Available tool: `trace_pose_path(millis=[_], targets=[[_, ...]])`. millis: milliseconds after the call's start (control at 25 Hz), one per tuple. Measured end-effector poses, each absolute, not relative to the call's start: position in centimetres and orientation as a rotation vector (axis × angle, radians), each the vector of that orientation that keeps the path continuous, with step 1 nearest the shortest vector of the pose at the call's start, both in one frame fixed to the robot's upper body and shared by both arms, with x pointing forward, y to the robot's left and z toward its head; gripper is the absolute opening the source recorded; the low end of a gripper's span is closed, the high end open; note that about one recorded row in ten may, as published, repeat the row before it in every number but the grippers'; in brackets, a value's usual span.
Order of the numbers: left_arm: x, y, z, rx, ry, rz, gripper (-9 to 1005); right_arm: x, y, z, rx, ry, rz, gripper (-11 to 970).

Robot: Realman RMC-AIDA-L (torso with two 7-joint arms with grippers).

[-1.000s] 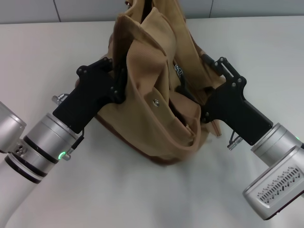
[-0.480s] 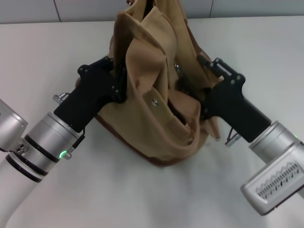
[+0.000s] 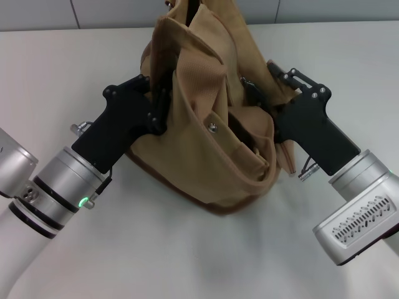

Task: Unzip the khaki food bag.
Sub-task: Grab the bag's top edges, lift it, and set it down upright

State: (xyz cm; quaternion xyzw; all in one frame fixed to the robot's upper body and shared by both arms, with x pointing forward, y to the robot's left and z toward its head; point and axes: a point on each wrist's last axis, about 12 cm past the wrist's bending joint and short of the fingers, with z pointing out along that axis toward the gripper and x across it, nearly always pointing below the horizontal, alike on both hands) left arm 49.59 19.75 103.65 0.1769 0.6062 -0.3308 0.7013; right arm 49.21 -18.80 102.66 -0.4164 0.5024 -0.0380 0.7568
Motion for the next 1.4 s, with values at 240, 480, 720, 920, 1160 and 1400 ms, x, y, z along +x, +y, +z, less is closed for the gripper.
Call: trace_pose_path(millis=[240,480,720,920,1160,1400], targets=[[49.6,19.7,103.6,0.393,1.353,-0.736,51,49.0,-18.9,102.5,-0.915,1.092,-0.084,348],[49.8,19.6,103.6,0.397,1.362,-0.736,51,48.9,-19.1,102.5,-0.919,1.087,-0.101,284],[49.9,19.4,103.6,0.398,1.366,-0.737,51,48.9,-19.2,102.5,-0.908,1.091,-0.138,200],[49.9,19.4,103.6,0.398,1.366,-0.738,51,48.9,-19.5,102.6,-0.878,1.094,-0.158,236],[49.9,19.4,103.6,0.399,1.365,-0.738,51,48.4,-19.3,102.8,-0.945,1.009,-0.246,464],[50.0,19.3,103.7,0.402,1.363,-0.74,51,48.2,-18.8,102.7,-1.015,0.955,-0.285,515]])
